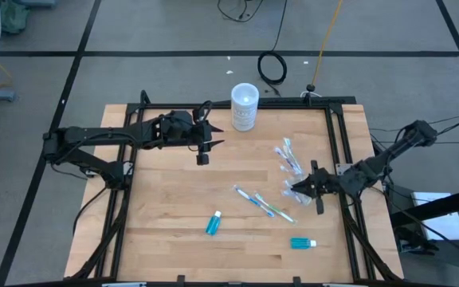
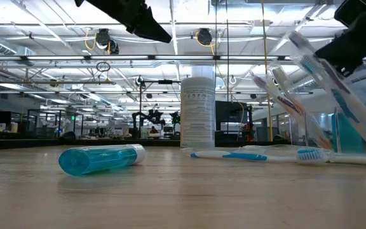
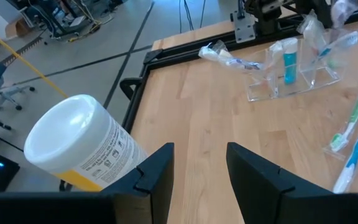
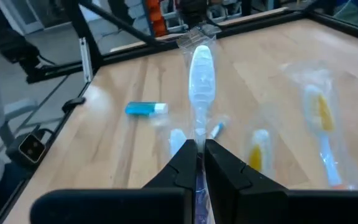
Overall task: Pick & Place toothbrushing station
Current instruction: Put the purple toothbrush into the transparent organizer
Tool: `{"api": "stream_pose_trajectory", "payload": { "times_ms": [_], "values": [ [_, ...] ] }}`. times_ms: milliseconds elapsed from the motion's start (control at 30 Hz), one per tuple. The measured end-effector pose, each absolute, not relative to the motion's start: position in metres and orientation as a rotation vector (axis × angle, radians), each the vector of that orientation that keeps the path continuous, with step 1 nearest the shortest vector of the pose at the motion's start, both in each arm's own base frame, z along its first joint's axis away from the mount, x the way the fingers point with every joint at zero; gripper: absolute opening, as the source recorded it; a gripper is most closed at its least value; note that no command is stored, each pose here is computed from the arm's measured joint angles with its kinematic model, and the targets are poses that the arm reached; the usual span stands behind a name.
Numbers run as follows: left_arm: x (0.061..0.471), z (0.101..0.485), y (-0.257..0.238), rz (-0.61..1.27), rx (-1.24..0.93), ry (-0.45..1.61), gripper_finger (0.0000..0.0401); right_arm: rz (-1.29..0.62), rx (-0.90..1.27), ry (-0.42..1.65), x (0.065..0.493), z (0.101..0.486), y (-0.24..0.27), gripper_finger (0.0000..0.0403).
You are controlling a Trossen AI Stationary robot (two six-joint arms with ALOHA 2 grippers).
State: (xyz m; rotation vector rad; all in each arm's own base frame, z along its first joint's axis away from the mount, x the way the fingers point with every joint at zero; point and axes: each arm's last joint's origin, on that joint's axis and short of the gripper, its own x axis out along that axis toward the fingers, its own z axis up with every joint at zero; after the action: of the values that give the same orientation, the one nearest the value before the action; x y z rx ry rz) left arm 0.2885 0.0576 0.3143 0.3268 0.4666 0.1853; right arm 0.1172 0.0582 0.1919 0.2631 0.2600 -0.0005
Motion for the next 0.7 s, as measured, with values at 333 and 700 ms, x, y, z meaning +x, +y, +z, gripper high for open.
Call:
{"api": "stream_pose_trajectory", "payload": {
  "times_ms": [333,700],
  "values": [
    [0.289,0.314,0.058,0.185,0.329,0.466,0.0152,0.121,0.218,0.309,0.108,0.174,0.070,0.0020],
    [0.289,0.314,0.058,0.189,0.310,0.464,0.0152,0.159,0.235,0.315,0.105,0.168,0.074,0.0082]
  ]
}}
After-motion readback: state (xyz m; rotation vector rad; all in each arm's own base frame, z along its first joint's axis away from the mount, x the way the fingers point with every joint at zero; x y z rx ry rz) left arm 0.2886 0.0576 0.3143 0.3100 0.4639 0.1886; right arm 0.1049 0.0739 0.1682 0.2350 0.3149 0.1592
